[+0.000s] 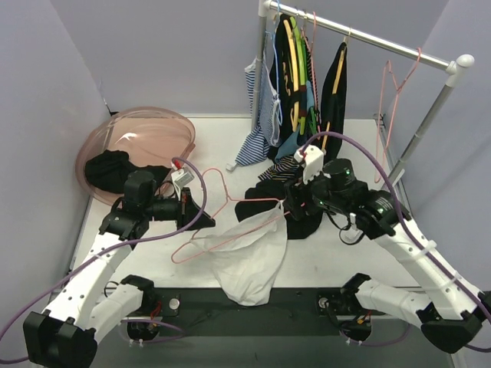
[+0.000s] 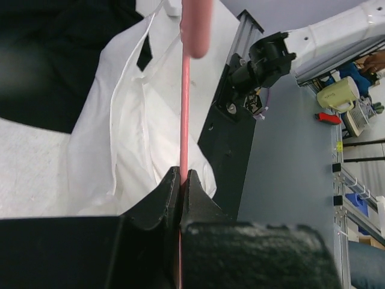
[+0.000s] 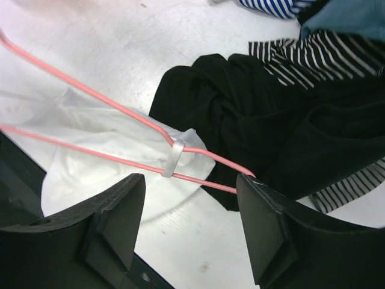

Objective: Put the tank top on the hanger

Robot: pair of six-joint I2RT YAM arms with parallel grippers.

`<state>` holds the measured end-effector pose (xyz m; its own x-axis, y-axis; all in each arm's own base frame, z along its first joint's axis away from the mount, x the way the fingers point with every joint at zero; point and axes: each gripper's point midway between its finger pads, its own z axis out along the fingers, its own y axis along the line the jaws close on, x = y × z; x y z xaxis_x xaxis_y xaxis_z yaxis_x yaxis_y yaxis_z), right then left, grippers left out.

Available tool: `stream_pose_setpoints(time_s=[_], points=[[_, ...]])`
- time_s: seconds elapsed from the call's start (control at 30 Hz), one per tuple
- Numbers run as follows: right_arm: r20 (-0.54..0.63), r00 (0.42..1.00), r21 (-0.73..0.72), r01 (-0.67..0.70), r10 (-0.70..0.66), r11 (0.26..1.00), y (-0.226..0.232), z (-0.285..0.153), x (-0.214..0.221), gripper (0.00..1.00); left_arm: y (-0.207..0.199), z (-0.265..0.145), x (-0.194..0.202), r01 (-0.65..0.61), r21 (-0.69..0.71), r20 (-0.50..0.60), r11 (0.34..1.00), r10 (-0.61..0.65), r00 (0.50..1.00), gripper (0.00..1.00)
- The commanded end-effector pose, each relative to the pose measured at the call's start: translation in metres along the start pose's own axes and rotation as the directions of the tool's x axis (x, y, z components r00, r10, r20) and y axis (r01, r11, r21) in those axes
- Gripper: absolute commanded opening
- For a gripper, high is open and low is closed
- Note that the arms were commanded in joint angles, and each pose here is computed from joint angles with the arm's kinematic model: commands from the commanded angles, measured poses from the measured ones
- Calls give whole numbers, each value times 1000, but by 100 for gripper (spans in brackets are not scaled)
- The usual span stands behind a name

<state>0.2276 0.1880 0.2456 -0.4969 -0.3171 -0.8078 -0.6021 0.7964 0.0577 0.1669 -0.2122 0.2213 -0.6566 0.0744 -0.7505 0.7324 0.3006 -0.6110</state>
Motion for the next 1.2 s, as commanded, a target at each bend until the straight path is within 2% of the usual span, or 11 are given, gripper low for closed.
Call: stream_pose_setpoints(time_s=[0.0,0.07,0.13,0.27,0.4,0.43,0.57,0.67,0.9,1.1,1.17], points=[[-25,959,-170,276,-284,946,15,-34,16,64,-45,2,-24,-208,139,-6,968,210,978,0],[36,900,-332,420,-434,845,36,-48,29,64,-50,8,-17,-251,163,-55,954,263,963,0],[76,846,-414,508,-528,755,45,-57,42,64,-64,13,-11,-327,214,-97,920,353,930,0],[135,843,-517,509,-521,689,66,-71,49,64,-71,22,-4,-385,288,-157,877,440,884,0],[137,883,-637,426,-450,642,89,-76,55,61,-76,24,-12,-474,310,-141,824,533,834,0],[130,892,-657,405,-434,636,93,-77,57,60,-75,23,-11,-475,309,-151,824,536,831,0],[88,922,-717,322,-377,618,104,-78,61,38,-74,22,-19,-511,304,-163,804,573,803,0],[69,927,-716,303,-368,629,103,-78,66,36,-77,22,-24,-540,303,-149,785,599,787,0],[64,935,-694,292,-348,658,101,-82,68,42,-93,18,-41,-613,318,-61,723,661,748,0],[80,948,-703,274,-309,657,106,-91,63,27,-106,16,-55,-651,321,-4,688,688,726,0],[82,954,-706,261,-289,658,109,-94,61,16,-111,16,-59,-653,326,16,683,687,727,0]])
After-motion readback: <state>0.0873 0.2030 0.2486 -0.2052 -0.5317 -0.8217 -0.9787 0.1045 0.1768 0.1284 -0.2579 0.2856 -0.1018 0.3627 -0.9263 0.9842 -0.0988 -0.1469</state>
